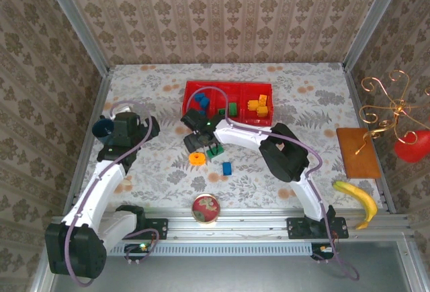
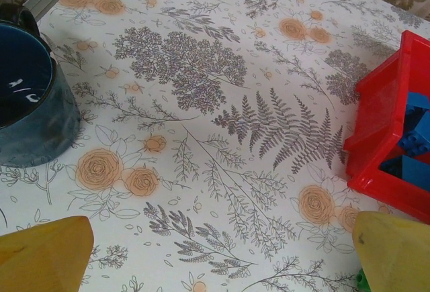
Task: Sort the legos into containers by color
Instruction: Pick up the lego from the center of the table, then place the lego in the container.
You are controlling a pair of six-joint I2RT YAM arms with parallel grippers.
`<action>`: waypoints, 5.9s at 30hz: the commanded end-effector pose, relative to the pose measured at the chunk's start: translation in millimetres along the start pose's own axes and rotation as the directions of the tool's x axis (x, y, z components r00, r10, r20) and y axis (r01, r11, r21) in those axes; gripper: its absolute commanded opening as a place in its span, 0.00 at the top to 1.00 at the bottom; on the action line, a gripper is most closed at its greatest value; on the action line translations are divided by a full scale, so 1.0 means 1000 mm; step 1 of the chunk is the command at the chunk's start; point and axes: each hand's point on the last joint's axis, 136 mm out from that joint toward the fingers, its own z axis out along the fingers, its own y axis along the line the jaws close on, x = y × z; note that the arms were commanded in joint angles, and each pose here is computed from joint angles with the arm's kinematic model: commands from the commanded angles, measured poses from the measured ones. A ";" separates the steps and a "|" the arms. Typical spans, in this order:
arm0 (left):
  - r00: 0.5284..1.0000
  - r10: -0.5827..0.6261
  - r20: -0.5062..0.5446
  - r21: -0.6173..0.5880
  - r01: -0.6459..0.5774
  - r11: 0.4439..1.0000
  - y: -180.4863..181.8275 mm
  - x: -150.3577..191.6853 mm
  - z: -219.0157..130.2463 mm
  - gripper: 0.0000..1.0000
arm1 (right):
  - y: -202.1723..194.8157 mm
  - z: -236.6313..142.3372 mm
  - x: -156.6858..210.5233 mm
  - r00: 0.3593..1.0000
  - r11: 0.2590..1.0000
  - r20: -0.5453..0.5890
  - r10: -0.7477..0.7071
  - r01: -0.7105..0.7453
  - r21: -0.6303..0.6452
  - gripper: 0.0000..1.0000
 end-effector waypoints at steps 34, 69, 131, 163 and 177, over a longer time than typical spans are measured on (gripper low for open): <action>0.998 -0.049 -0.038 0.022 0.050 0.999 -0.001 0.007 0.010 0.00 | 0.024 0.016 -0.007 0.996 0.990 -0.056 -0.073 0.066 -0.122 0.40; 0.997 -0.059 -0.048 0.034 0.061 0.998 -0.003 0.007 0.013 0.00 | 0.031 0.023 0.006 0.991 0.990 -0.067 -0.120 0.114 -0.077 0.63; 0.997 -0.051 -0.055 0.049 0.054 0.997 -0.007 0.006 0.012 0.00 | -0.171 -0.088 -0.065 0.951 0.937 0.219 0.219 -0.268 0.226 0.88; 0.996 -0.042 -0.075 0.065 0.046 0.997 -0.010 0.009 0.012 0.00 | -0.188 -0.063 -0.103 0.963 0.939 0.204 0.177 -0.228 0.257 0.39; 0.997 -0.035 -0.072 0.064 0.039 0.997 -0.009 0.007 0.008 0.00 | -0.155 -0.126 -0.033 0.945 0.933 0.205 0.254 -0.295 0.207 0.32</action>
